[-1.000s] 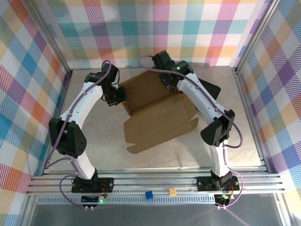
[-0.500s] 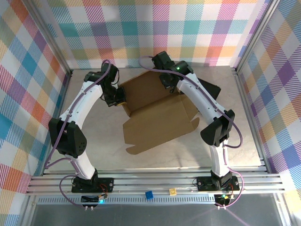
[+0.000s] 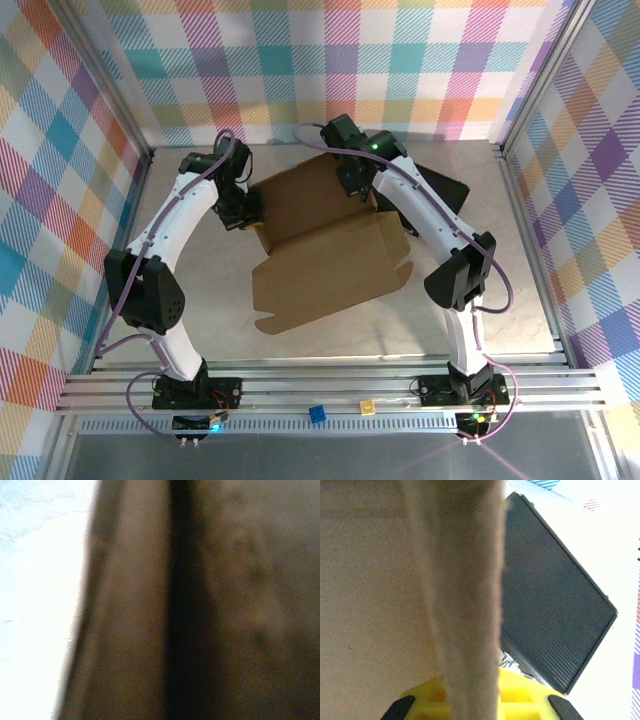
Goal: Fold the paper box
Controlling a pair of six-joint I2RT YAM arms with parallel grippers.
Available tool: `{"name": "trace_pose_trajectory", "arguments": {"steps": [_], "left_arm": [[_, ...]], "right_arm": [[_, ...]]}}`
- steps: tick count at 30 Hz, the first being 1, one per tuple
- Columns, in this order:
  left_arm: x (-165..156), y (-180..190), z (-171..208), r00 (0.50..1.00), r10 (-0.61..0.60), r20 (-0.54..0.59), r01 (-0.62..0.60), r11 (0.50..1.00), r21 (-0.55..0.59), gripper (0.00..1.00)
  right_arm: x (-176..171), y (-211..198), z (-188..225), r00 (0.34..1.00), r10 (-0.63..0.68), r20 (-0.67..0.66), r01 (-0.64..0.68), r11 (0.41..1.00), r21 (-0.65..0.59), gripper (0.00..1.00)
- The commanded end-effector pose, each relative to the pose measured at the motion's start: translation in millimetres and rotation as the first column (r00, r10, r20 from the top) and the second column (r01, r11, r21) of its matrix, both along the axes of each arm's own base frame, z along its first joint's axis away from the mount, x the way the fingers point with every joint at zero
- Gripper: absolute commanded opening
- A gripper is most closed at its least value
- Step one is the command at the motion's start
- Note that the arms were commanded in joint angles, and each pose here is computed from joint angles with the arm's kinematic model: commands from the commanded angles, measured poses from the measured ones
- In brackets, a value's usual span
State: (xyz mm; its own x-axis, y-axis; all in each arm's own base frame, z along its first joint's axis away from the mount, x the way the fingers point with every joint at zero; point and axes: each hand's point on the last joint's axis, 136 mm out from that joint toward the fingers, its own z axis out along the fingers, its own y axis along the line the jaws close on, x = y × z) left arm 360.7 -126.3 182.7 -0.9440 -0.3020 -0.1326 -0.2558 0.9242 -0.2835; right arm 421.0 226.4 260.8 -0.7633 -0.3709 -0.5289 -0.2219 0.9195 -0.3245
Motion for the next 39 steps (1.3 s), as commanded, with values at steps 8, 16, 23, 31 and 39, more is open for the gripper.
{"name": "trace_pose_trajectory", "arguments": {"steps": [8, 16, 23, 31, 39], "left_arm": [[-5, 18, -22, 0.999, 0.019, -0.041, -0.016, 0.997, 0.071, 0.16], [-8, 30, -22, 0.998, 0.037, -0.057, -0.034, 0.998, 0.057, 0.38], [-5, 35, 7, 0.996, 0.090, 0.018, -0.091, 0.994, 0.068, 0.41], [-6, 61, 91, 0.909, 0.295, 0.295, -0.314, 0.949, 0.021, 0.41], [-10, 65, 67, 0.969, 0.105, 0.225, -0.145, 0.975, 0.169, 0.38]], "right_arm": [[-28, 13, -35, 0.988, -0.030, -0.153, 0.034, 0.999, 0.022, 0.00], [-42, 22, -88, 0.948, -0.099, -0.303, 0.118, 0.992, 0.045, 0.00], [-54, 24, -124, 0.897, -0.172, -0.406, 0.204, 0.978, 0.036, 0.00], [-79, 30, -145, 0.752, -0.351, -0.558, 0.490, 0.864, 0.117, 0.00], [-81, 44, -147, 0.748, -0.327, -0.577, 0.531, 0.816, 0.226, 0.00]]}}
